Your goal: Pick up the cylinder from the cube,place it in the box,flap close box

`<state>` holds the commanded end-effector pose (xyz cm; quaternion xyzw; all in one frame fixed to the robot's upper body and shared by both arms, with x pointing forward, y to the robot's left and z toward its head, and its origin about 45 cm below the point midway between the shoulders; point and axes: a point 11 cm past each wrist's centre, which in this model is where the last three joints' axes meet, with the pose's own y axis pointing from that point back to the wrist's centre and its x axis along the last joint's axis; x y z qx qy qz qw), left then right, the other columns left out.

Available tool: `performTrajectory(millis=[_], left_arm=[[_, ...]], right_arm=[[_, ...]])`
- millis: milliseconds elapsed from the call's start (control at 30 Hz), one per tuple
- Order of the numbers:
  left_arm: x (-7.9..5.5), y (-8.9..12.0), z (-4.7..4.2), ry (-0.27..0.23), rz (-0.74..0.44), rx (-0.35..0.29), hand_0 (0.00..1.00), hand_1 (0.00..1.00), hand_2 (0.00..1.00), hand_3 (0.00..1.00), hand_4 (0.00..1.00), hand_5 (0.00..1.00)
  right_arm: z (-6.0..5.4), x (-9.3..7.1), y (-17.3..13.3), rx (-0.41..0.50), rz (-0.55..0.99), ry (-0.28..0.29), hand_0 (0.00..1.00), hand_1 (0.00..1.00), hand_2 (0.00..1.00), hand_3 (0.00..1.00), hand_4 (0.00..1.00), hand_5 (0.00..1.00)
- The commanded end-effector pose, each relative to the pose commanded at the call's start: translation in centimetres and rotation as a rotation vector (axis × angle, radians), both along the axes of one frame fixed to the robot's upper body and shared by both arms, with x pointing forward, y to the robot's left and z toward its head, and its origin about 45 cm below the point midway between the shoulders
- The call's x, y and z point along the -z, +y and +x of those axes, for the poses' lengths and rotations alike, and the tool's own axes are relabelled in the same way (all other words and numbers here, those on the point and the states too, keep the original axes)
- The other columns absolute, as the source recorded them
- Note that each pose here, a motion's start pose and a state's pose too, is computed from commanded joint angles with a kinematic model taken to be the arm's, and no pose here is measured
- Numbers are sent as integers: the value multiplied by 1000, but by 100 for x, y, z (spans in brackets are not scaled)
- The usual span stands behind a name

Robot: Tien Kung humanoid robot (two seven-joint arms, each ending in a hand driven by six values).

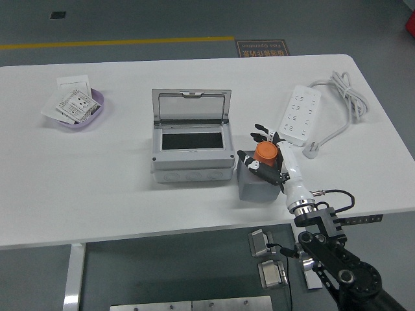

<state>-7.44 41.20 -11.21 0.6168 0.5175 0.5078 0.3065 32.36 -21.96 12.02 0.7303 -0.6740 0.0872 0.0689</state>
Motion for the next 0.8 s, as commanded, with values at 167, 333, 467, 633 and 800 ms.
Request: performTrajectory(millis=[167,333,467,633,800], left_arm=[[4,-5,16,-5,0,1,638,680,628,621,726,434],[7,-5,34,-12,1,2,637,681,629,621,726,434],[7,0,43,-18,5,3,637,681,629,621,726,434],[11,-2,55,-25,6,2,637,680,629,622,726,435],[15,-10,69,-32,6,2,637,680,630,622,726,435]], right_arm=[[-9,23,0,6,11,10,762,760,721,817,507,2],[-14,31,-2,11,26,15,763,713,657,692,117,2],[-16,26,6,12,32,17,763,713,657,692,117,2],[-15,11,20,7,26,21,701,641,580,549,2,33],[8,-65,25,6,13,2,593,569,515,424,2,2]])
